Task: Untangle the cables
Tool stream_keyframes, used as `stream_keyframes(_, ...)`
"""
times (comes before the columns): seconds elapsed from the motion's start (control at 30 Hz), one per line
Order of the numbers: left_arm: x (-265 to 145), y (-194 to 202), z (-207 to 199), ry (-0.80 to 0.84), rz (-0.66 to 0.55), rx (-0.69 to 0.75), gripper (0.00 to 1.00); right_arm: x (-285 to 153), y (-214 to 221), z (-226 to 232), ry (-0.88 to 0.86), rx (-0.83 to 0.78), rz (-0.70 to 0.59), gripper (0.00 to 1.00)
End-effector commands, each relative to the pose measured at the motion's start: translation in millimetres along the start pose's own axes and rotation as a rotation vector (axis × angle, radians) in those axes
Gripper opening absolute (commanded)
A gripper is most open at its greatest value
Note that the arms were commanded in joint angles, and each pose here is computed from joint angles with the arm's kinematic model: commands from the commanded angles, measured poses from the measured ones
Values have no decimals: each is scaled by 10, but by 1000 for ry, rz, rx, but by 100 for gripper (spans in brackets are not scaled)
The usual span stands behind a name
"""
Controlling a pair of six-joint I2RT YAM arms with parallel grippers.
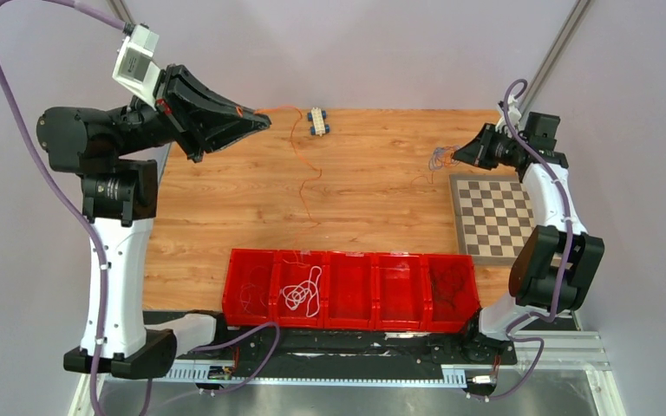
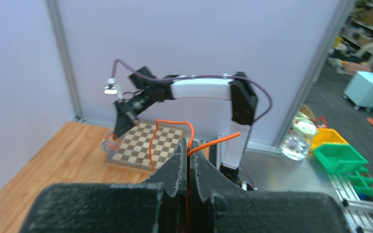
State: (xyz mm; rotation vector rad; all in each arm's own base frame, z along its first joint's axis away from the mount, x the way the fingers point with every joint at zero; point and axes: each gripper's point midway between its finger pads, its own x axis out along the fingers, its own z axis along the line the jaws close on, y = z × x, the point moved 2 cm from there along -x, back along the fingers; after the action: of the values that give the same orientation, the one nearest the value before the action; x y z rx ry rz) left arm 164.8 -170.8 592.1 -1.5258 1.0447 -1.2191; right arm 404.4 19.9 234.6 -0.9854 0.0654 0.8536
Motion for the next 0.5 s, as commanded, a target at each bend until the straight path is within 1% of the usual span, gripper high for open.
stream_keyframes(0.0, 86, -83, -503, 144, 8, 69, 0, -68, -52, 188, -34, -65, -23, 0)
stream_keyframes(0.17, 189, 10, -627, 227, 19, 32, 0, -74, -35, 217, -32, -72, -21, 0)
stream_keyframes(0.3, 273, 96, -621, 264, 29, -6, 0, -79, -18, 212, -25, -77, -20, 0)
stream_keyframes(0.33, 303, 183, -571, 268, 42, -37, 1, -80, -14, 214, -24, -79, -20, 0)
stream_keyframes(0.37, 327, 245, -608, 293, 50, -43, 1, -78, -4, 209, -23, -77, -17, 0)
stream_keyframes(0.4, 356, 390, -540, 291, 74, -89, 1, -81, -1, 211, -23, -79, -18, 0)
stream_keyframes(0.47, 394, 643, -513, 306, 106, -104, 1, -85, 7, 209, -22, -82, -17, 0)
